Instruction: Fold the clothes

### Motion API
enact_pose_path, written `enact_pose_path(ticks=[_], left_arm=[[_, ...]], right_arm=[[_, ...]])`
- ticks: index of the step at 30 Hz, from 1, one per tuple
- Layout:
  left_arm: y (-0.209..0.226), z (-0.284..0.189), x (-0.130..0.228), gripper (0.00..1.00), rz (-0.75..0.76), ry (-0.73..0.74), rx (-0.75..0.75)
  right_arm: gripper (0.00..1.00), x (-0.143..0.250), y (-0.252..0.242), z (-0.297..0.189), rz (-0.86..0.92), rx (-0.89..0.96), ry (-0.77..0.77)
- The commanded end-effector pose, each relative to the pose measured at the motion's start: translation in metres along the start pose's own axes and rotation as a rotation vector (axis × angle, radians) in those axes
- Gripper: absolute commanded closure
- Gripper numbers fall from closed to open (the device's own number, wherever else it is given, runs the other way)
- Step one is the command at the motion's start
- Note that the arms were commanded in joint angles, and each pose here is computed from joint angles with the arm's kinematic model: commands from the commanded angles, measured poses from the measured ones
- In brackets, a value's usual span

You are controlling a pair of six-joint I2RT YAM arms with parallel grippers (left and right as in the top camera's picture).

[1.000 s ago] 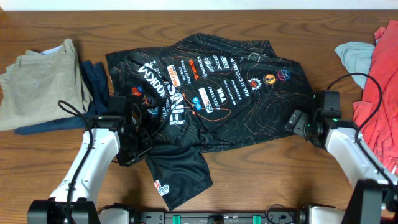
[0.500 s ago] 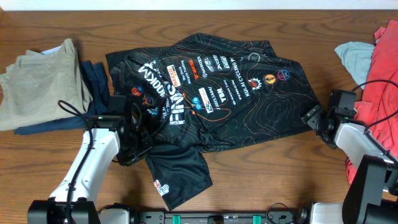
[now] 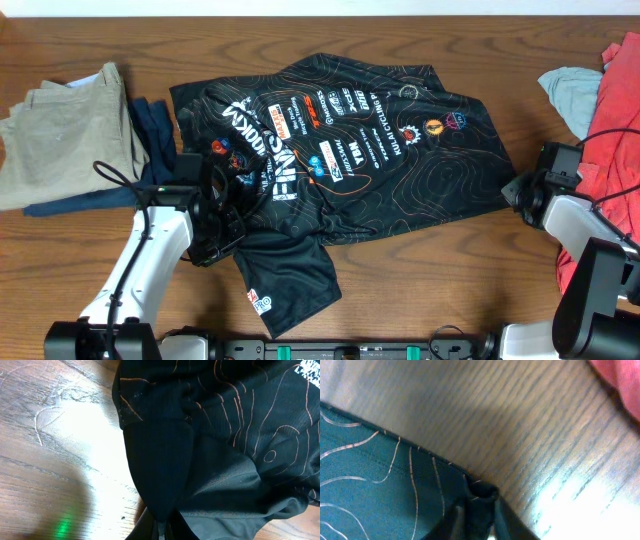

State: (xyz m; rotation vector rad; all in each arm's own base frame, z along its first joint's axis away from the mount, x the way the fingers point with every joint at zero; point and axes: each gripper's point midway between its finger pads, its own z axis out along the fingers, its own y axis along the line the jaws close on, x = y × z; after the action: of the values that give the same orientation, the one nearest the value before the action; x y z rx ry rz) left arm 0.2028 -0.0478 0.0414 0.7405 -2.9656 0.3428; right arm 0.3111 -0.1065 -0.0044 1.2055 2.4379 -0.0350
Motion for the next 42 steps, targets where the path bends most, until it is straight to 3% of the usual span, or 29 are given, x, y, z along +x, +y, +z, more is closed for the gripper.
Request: enact_pose_path(ticks=[1, 8, 16, 19, 28, 30, 35, 42], left_arm=[[0.002, -0.001, -0.001, 0.94, 0.017, -0.009, -0.006], [0.001, -0.002, -0.001, 0.94, 0.049, -0.008, -0.005], [-0.026, -0.018, -0.005, 0.94, 0.168, -0.022, 0.058], [-0.025, -0.018, 0.006, 0.94, 0.179, 0.015, 0.040], [0.007, -0.029, 0.062, 0.94, 0.194, 0.236, -0.072], [-0.001, -0.036, 0.070, 0.94, 0.211, 0.242, -0.012], [-0.021, -0.064, 0.077, 0.94, 0.244, 0.162, 0.122], [-0.031, -0.107, 0.073, 0.94, 0.314, -0.063, 0.212]], right_arm=[[0.99, 0.029, -0.009, 0.009, 0.004, 0.017, 0.113], [0.99, 0.027, -0.016, 0.002, -0.081, 0.030, 0.130], [0.99, -0.051, -0.039, -0.067, 0.068, 0.045, 0.030], [0.99, -0.063, -0.051, -0.096, 0.108, 0.057, 0.009], [0.99, -0.028, -0.096, -0.133, 0.106, 0.222, 0.097], [0.99, -0.020, -0.102, -0.136, 0.089, 0.247, 0.128], [0.99, -0.015, -0.105, -0.144, 0.038, 0.252, 0.139], [0.99, -0.029, -0.104, -0.165, 0.059, 0.221, 0.048]])
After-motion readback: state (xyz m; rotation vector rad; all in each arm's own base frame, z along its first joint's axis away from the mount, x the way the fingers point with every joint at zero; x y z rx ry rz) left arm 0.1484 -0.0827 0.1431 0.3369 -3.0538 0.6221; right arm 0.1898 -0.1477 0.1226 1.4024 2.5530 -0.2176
